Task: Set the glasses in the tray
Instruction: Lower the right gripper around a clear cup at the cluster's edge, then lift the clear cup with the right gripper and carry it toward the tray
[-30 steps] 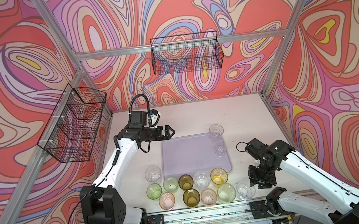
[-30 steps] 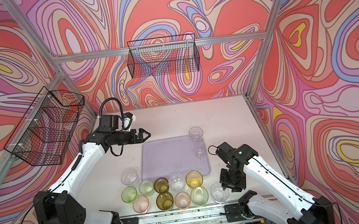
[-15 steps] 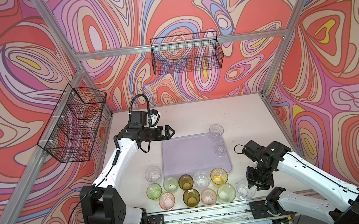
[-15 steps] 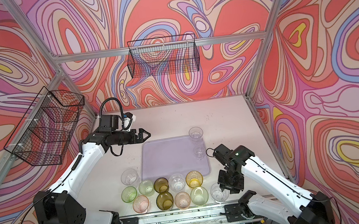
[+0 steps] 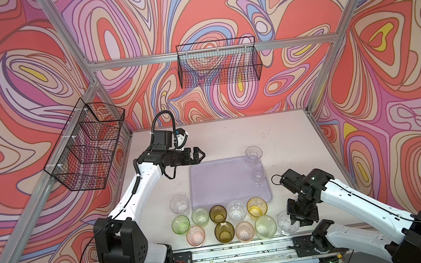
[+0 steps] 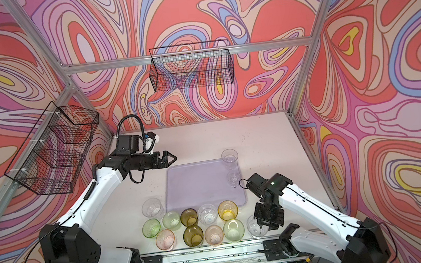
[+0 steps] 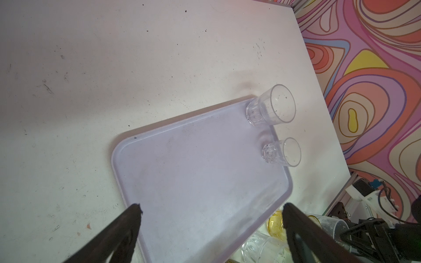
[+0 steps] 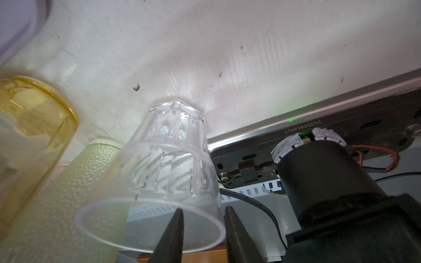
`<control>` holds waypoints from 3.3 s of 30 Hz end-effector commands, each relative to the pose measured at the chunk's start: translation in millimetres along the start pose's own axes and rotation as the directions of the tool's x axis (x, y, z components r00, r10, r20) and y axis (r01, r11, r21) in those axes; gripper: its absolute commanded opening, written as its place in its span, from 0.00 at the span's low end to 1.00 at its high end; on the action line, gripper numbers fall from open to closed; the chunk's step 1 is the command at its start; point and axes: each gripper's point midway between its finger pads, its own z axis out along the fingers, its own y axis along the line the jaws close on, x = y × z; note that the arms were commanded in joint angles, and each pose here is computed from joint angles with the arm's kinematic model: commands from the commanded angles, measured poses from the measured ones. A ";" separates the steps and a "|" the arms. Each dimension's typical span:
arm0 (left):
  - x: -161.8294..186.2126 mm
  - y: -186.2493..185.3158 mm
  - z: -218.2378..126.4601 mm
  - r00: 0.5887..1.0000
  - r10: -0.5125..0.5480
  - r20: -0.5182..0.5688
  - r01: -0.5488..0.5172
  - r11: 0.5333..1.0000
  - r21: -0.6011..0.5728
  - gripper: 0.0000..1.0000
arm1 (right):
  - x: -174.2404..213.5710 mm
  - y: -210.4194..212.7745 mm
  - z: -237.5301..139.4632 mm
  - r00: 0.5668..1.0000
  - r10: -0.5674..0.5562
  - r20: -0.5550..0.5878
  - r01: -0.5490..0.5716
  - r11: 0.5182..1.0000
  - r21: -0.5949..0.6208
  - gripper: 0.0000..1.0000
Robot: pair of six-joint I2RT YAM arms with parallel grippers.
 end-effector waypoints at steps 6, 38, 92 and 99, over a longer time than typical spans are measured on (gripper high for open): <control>-6.4 -4.0 -4.7 1.000 0.006 0.009 -0.006 1.000 0.011 0.99 | -6.1 -0.7 1.8 0.999 0.009 0.036 -0.009 1.000 0.009 0.22; -6.3 -4.6 -6.2 1.000 0.010 0.011 -0.010 1.000 0.009 0.99 | -21.4 -0.1 -25.4 0.987 0.007 0.159 -0.009 1.000 0.013 0.00; -5.9 -3.8 -7.8 1.000 0.013 0.013 -0.013 1.000 0.001 0.99 | -105.4 101.7 -62.0 0.939 -0.139 0.314 0.167 0.984 -0.065 0.00; -5.5 -3.5 -7.8 1.000 0.013 0.012 -0.013 1.000 -0.001 0.99 | -105.9 102.5 -53.4 0.945 -0.143 0.295 0.168 0.984 -0.060 0.00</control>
